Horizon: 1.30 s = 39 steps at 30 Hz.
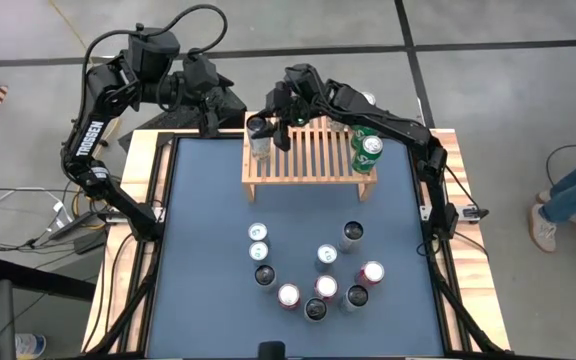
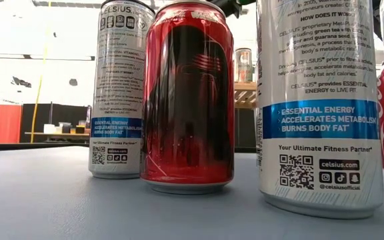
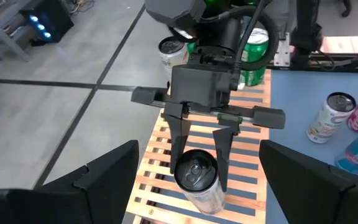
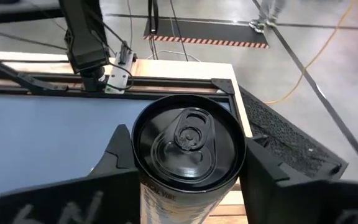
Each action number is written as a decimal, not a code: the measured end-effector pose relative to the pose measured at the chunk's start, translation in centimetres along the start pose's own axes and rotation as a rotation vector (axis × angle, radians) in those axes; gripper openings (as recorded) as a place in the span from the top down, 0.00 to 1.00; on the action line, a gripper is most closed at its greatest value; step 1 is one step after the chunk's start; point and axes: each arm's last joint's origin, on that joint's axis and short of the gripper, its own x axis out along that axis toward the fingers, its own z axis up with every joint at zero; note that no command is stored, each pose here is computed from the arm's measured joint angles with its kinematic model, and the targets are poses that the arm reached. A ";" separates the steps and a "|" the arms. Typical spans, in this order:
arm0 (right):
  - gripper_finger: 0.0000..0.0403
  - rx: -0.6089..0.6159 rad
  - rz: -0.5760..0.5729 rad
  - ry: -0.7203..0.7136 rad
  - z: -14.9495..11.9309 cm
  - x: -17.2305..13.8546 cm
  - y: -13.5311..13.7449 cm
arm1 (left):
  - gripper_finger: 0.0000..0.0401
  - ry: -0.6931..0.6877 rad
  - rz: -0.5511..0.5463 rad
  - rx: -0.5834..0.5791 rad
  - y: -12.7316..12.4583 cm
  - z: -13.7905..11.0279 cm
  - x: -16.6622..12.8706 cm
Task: Place canned beverage on shelf
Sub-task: Put the left white-yellow soda can on the shelf aligned with the other white-yellow soda can
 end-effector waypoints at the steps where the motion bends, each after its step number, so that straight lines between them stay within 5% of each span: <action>1: 0.65 0.015 -0.005 0.000 0.0 -0.1 0.0 | 0.20 0.004 0.012 -0.003 0.0 0.0 0.0; 14: 0.65 0.168 -0.376 -0.032 3.2 -4.8 1.0 | 0.20 0.045 0.288 -0.155 0.7 0.0 0.3; 21: 0.65 0.259 -0.644 -0.092 4.7 -8.1 0.7 | 0.20 0.105 0.484 -0.207 -0.1 -1.2 4.8; 30: 0.65 0.403 -0.713 -0.121 4.6 -10.0 -0.1 | 0.20 -0.004 0.556 -0.160 -2.6 -3.8 12.9; 39: 0.65 0.398 -0.733 -0.173 5.4 -13.1 -0.4 | 0.20 -0.252 0.420 -0.228 -3.2 -5.8 13.7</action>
